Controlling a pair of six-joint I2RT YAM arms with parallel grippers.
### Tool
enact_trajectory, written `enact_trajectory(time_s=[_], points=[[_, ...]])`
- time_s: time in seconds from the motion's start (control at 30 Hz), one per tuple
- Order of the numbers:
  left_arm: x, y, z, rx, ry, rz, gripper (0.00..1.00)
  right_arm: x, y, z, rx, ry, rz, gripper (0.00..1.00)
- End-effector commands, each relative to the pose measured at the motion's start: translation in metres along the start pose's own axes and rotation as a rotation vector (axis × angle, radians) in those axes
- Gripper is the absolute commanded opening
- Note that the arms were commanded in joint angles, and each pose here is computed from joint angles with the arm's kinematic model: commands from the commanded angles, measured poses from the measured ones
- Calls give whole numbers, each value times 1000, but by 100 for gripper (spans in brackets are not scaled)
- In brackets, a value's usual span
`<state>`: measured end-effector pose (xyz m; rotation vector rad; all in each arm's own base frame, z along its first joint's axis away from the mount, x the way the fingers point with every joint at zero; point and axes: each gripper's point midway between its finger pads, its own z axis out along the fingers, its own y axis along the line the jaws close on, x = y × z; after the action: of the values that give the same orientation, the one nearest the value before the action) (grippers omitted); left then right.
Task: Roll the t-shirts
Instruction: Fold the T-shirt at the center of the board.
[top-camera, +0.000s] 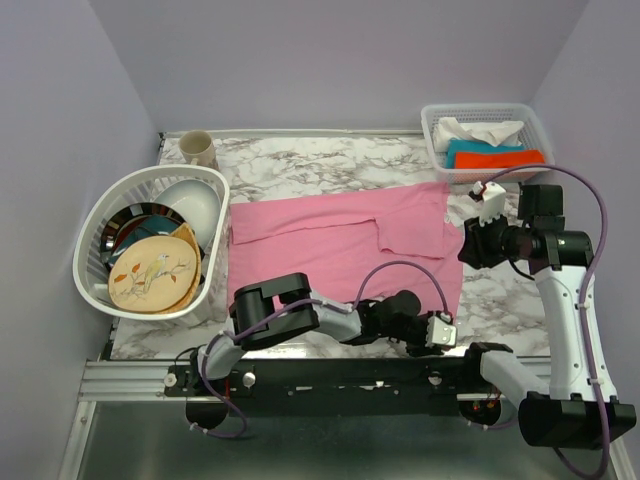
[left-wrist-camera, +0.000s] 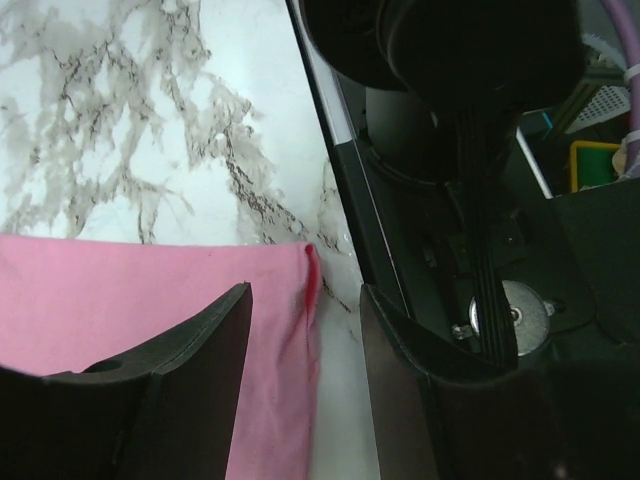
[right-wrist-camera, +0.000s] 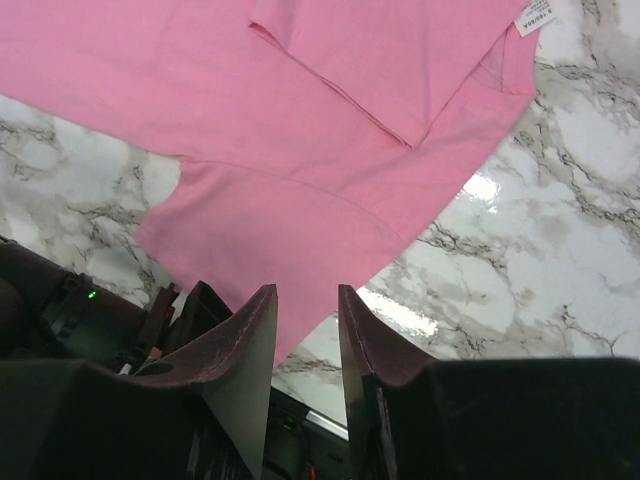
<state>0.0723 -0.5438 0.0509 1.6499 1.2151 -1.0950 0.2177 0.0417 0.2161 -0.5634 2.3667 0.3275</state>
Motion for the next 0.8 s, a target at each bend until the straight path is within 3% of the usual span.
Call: enact_trajectory(time_s=[0.0, 0.17, 0.27, 0.4, 0.5, 0.63, 0.77], points=[[14, 7, 12, -55, 34, -14, 57, -5, -3, 1, 2, -12, -5, 40], [24, 12, 14, -88, 60, -22, 55, -7, -1, 0, -15, -11, -19, 40], [31, 14, 12, -102, 78, -29, 43, -4, 0, 1, -22, -6, -42, 40], [25, 15, 9, -110, 59, -44, 13, 11, 4, 1, -49, 17, -145, 40], [13, 21, 0, -127, 23, -75, 1, 30, 9, 2, -79, 42, -239, 40], [-5, 26, -17, -105, -38, -186, 0, 57, 22, 6, -175, 76, -398, 41], [-25, 36, -33, -79, -95, -340, 0, 77, 36, 9, -282, 131, -407, 47]])
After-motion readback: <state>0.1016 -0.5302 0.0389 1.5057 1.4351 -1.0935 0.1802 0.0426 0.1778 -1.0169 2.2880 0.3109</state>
